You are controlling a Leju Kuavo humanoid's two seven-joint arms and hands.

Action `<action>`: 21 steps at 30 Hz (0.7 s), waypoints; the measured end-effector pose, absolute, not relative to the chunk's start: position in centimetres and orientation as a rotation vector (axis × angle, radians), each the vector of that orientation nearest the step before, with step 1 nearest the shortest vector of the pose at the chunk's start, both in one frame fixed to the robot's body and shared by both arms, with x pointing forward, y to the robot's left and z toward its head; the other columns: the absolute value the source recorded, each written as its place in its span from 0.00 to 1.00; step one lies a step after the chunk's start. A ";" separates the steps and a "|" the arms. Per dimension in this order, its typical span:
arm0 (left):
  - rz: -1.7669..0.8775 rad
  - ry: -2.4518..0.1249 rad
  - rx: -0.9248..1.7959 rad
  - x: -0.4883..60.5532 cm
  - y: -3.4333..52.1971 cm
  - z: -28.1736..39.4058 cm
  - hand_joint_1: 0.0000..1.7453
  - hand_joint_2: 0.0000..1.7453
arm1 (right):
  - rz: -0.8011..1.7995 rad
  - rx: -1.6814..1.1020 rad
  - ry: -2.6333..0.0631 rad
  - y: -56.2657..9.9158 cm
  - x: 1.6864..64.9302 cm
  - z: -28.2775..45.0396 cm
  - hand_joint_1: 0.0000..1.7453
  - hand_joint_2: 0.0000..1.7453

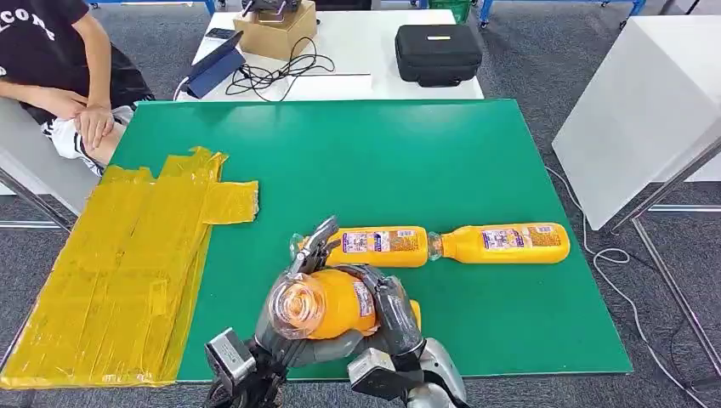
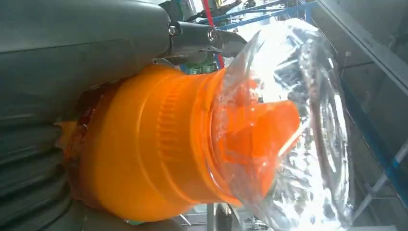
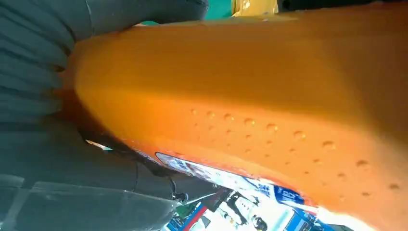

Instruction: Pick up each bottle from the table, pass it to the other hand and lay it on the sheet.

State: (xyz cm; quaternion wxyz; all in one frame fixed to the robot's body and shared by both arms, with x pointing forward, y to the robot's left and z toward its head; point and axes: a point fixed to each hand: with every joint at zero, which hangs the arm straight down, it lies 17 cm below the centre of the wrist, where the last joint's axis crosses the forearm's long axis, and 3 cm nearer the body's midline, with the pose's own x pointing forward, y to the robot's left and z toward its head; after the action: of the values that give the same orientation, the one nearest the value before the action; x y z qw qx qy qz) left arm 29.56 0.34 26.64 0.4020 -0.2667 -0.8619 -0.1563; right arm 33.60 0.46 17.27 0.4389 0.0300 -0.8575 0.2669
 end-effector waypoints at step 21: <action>-0.367 -2.181 -0.683 29.2 0.4 26.6 1.00 1.00 | 0.589 0.052 -2.155 -0.8 33.3 18.4 1.00 1.00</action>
State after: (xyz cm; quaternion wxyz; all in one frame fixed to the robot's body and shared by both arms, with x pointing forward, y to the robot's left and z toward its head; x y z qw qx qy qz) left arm 29.21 0.41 26.63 0.4018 -0.2701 -0.8628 -0.1452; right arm 33.27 -0.80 18.37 0.4379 0.0207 -0.8670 0.2368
